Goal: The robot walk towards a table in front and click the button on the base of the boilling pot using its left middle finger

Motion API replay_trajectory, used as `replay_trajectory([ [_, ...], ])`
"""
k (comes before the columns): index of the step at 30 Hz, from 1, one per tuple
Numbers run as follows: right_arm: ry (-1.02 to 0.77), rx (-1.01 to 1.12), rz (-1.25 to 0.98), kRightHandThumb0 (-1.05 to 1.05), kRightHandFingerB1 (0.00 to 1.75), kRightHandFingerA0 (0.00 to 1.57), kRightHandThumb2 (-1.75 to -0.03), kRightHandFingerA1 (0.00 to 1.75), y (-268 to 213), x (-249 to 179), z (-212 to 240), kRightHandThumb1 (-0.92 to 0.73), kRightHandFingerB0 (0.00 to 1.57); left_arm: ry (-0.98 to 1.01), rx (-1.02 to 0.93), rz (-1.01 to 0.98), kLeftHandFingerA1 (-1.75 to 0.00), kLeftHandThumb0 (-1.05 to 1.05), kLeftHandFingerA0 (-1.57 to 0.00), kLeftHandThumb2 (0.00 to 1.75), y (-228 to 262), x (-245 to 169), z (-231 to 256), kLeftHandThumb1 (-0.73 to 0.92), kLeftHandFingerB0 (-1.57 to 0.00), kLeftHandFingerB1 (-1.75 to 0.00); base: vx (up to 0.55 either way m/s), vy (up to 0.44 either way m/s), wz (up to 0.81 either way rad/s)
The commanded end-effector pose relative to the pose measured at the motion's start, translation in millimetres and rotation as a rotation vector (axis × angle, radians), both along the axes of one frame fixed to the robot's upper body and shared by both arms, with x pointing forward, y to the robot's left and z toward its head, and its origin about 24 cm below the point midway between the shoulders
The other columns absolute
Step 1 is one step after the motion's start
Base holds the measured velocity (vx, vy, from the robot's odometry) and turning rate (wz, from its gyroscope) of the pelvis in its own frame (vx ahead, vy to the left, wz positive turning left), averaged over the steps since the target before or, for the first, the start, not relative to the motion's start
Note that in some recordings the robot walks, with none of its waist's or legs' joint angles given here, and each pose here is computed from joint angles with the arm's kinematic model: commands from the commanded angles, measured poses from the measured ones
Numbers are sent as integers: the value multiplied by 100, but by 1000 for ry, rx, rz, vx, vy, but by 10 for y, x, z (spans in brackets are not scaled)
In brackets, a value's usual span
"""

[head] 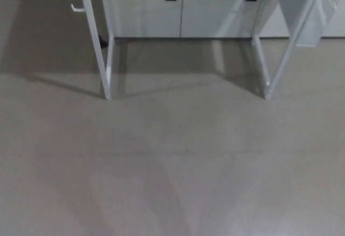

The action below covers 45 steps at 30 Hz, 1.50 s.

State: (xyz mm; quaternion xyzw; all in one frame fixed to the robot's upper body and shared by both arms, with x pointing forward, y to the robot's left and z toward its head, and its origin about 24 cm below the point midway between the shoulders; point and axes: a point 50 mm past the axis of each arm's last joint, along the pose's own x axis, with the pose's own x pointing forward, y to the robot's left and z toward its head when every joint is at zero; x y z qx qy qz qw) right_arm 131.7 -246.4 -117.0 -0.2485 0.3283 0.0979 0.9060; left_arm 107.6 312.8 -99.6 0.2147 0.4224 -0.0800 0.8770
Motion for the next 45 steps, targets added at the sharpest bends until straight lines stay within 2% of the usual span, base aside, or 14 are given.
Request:
replay_trajectory([
  [1, -7, -31, 7, -20, 43, 68, -53, 48, -59, 33, 21, -46, 50, -16, 16, -21, -37, -26, -43, 54, 16, 51, 17, 48, -31, -32, 560, 17, -131],
  [13, 5, -33, 12, -18, 42, 67, -53, 47, -62, -10, 3, -47, 49, -6, 11, -22, -38, -25, -42, 54, 11, 5, -9, 48, -30, -32, 342, -54, -1],
  [20, 36, -46, 27, -19, 42, 67, -54, 47, -66, -116, -32, -49, 49, 17, 43, -68, -36, -25, -42, 55, 20, -99, -17, 51, -30, -31, 290, 203, -3],
  [24, 30, -59, 49, -20, 42, 65, -54, 46, -60, -105, -31, -48, 51, 17, 57, -76, -36, -25, -41, 55, 21, -90, -16, 50, -31, -31, 131, 69, 2],
  [32, 32, -59, 62, -21, 43, 72, -55, 49, -63, 19, -4, -51, 55, 8, 65, -98, -36, -26, -41, 55, 3, -20, -15, 51, -30, -31, 122, -109, 0],
  [45, 32, -64, 77, -21, 42, 68, -54, 47, -53, 1, -2, -49, 50, 21, 73, -116, -36, -25, -42, 55, -8, -82, -36, 51, -30, -31, 133, -65, -5],
])
